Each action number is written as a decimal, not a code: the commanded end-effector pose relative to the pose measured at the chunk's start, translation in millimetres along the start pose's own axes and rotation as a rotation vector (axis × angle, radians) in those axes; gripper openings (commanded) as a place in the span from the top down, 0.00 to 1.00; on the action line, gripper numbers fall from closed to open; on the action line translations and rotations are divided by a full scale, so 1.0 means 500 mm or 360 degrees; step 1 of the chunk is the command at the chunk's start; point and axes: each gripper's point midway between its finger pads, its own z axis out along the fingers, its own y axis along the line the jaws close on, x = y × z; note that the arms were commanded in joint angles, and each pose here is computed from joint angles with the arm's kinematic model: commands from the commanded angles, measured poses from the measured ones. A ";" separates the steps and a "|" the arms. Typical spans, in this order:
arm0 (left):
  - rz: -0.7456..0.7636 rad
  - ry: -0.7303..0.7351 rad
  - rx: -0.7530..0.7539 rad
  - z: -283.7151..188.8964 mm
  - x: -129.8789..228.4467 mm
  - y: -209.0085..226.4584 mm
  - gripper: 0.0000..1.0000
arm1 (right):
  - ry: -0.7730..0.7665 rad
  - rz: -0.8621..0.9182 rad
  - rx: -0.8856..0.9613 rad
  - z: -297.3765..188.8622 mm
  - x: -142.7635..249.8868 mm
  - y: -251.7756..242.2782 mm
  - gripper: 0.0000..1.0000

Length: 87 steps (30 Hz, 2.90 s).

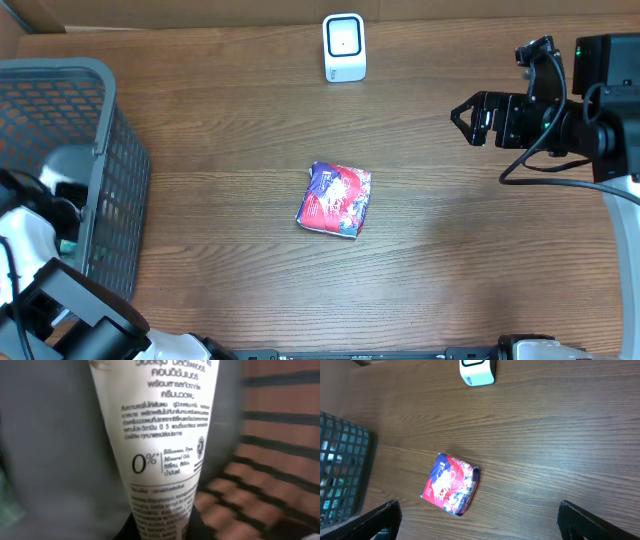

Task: Scan the item barcode
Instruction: 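Return the left gripper into the basket and grasp the white tube, then carry the white tube out and set it left of the pack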

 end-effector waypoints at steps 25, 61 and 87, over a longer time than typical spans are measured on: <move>0.1899 0.0141 0.0437 -0.343 0.359 -0.443 0.96 | 0.0015 0.0019 0.0018 0.043 -0.021 -0.027 0.00; 0.1991 0.1081 -0.1087 0.127 0.705 -0.125 0.28 | 0.0026 0.0024 0.0020 0.043 -0.018 -0.028 0.00; 0.1041 -0.0253 -0.0360 -0.438 0.172 -0.310 0.06 | 0.0000 0.0056 -0.0031 0.045 -0.027 -0.017 0.00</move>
